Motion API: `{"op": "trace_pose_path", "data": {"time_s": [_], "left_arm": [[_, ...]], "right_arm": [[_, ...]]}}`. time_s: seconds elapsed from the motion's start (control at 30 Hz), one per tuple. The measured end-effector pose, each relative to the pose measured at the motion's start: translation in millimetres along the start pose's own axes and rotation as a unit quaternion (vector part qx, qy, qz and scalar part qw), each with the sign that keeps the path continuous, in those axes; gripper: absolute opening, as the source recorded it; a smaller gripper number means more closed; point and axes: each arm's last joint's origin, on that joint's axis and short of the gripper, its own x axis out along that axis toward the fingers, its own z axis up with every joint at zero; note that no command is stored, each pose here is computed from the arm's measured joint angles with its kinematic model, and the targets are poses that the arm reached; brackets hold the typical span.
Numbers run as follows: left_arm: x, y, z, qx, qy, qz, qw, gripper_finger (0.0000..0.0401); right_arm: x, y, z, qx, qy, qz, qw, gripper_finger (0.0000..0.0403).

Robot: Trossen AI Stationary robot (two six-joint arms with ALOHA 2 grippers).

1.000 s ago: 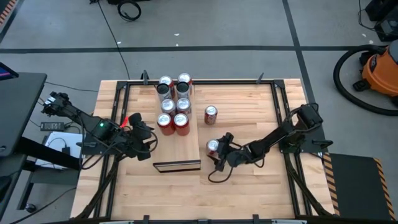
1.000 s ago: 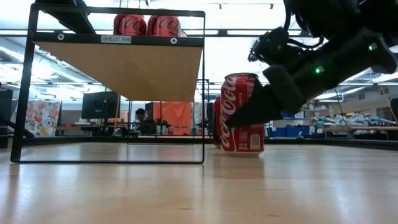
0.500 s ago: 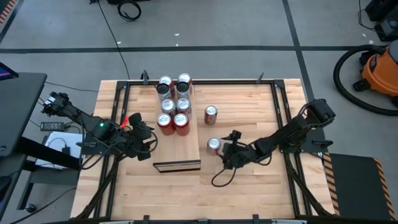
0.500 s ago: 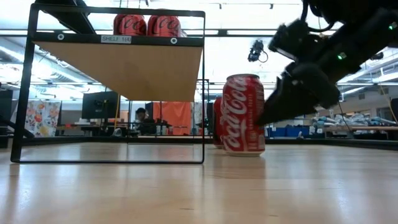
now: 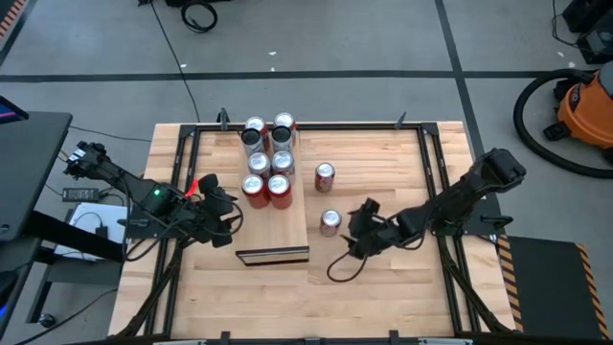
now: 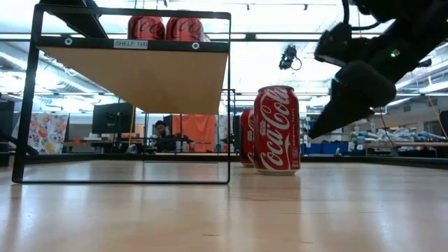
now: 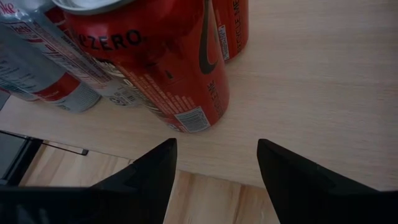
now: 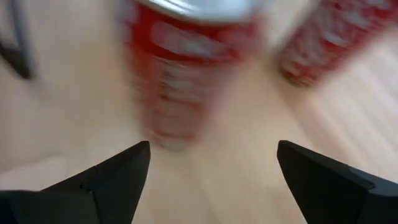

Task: Place canned beverage on shelf
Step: Put the red-white soda can on the shelf

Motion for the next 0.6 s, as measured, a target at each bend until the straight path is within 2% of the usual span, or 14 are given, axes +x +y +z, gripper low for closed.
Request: {"op": "trace_pose_path", "data": {"time_s": [0.13, 0.2, 0.3, 0.37, 0.43, 0.53, 0.6], "left_arm": [[0, 0, 0, 0.0, 0.0, 0.0, 1.0, 0.0233], [0, 0, 0, 0.0, 0.0, 0.0, 1.0, 0.0233], [0, 0, 0, 0.0, 0.0, 0.0, 1.0, 0.0233], [0, 0, 0, 0.001, 0.0, 0.0, 1.0, 0.0233], [0, 0, 0, 0.001, -0.001, 0.0, 1.0, 0.0233], [0, 0, 0, 0.001, -0.001, -0.001, 1.0, 0.0233], [0, 0, 0, 0.0, -0.001, -0.001, 1.0, 0.0233]], "right_arm": [[10, 13, 5, -0.018, -0.038, 0.038, 0.998, 0.0362], [16, 17, 5, -0.021, -0.056, 0.037, 0.998, 0.0362], [25, 16, 3, -0.029, -0.061, 0.005, 0.998, 0.0362], [29, 12, 0, -0.038, -0.051, -0.025, 0.998, 0.0362], [31, 5, -2, -0.047, -0.051, -0.081, 0.994, 0.0362], [30, -11, -3, -0.031, -0.073, -0.199, 0.977, 0.0359], [26, -18, -1, -0.017, -0.081, -0.23, 0.97, 0.0356]]}}
